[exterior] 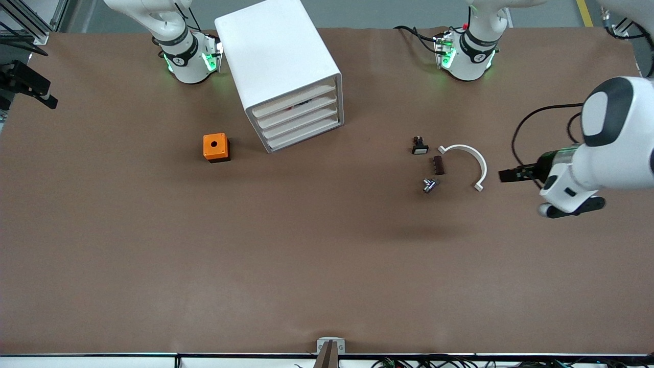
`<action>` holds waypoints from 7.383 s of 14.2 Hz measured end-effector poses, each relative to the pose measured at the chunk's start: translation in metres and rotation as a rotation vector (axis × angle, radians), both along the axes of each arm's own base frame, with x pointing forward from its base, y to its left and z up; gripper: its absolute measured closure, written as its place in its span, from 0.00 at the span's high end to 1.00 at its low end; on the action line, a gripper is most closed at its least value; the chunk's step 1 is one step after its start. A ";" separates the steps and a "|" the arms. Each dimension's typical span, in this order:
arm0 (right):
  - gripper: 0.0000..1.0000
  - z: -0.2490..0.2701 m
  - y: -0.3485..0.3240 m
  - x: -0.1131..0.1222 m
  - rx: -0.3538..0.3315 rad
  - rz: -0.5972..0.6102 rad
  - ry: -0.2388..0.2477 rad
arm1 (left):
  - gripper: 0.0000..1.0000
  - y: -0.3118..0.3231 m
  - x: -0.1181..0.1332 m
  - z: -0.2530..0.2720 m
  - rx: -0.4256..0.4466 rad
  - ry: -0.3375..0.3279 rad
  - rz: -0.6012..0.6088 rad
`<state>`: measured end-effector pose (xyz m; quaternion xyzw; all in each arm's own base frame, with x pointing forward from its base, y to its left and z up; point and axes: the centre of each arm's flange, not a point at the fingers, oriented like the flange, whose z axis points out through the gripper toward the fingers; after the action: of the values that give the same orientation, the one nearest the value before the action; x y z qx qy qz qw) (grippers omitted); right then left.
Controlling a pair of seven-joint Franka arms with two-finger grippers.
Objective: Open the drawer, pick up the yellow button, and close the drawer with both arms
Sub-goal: 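Reach the left gripper toward the white cabinet's drawer handle, then pull the drawer open with the left gripper while the right gripper approaches, then grasp a yellow push button from the open drawer with the right gripper, then lift the yellow button out with the right gripper while the left gripper pushes drawer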
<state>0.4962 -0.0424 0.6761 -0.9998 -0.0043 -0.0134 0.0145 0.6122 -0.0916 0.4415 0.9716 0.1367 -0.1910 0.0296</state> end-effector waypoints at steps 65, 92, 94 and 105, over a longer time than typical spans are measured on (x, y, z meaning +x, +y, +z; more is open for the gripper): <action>1.00 -0.180 0.443 -0.038 -0.045 -0.888 0.146 | 0.11 -0.326 -0.115 -0.202 0.831 1.293 1.194; 0.40 -0.274 0.542 -0.088 0.004 -0.997 0.099 | 1.00 -0.269 0.001 -0.149 -0.108 0.518 0.610; 0.40 -0.271 0.542 -0.086 0.009 -0.990 0.095 | 1.00 -0.277 0.007 -0.139 -0.103 0.373 0.592; 0.40 -0.211 0.357 0.066 -0.034 -0.490 0.127 | 1.00 -0.349 -0.022 -0.070 -0.053 -0.139 0.394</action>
<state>0.5619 0.3150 0.4650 -0.9699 0.2389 0.0464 -0.0055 0.5903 -0.4411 0.3711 0.9358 0.3165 -0.1178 0.1013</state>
